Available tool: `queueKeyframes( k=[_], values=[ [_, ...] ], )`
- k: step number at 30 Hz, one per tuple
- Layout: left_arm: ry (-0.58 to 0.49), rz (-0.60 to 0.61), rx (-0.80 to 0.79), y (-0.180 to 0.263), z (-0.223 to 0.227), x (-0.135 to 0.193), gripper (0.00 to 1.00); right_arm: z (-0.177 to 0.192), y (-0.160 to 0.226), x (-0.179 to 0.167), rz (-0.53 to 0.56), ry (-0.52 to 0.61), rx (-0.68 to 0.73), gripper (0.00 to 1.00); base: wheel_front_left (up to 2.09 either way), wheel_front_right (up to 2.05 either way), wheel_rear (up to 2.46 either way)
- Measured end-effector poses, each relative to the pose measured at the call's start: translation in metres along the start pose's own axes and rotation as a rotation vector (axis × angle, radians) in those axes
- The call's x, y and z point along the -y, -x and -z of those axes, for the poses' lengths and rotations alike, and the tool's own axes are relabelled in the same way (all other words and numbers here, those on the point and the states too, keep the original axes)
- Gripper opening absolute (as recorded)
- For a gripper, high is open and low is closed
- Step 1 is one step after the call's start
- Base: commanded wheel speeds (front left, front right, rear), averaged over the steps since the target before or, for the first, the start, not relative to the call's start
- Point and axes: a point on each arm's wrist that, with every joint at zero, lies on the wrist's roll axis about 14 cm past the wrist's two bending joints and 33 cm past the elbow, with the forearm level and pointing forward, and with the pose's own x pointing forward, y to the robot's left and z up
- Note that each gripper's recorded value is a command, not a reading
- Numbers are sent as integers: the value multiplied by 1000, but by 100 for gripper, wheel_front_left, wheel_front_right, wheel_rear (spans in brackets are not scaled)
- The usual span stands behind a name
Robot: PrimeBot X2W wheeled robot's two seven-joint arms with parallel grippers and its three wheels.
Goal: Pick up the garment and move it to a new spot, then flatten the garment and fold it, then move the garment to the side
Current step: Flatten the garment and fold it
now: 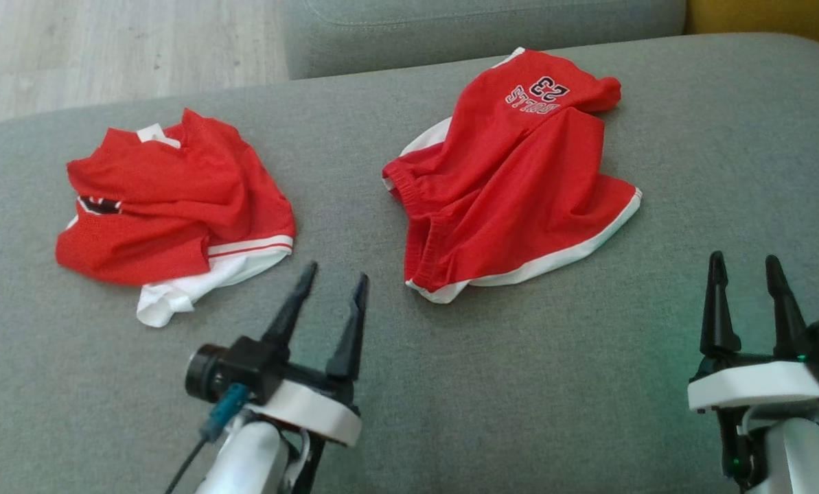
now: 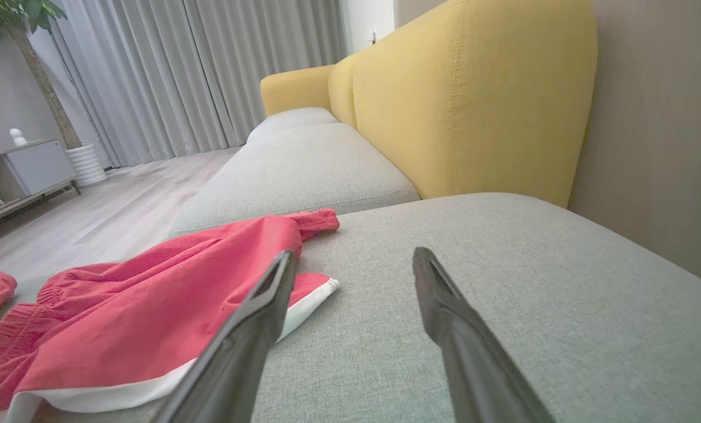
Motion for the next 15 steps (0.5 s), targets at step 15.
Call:
queueKeyframes(
  k=[15],
  values=[
    [-166, 273, -313, -16, 68, 29, 100, 12, -10, 4, 16, -22, -32, 100, 0, 0, 0]
  ],
)
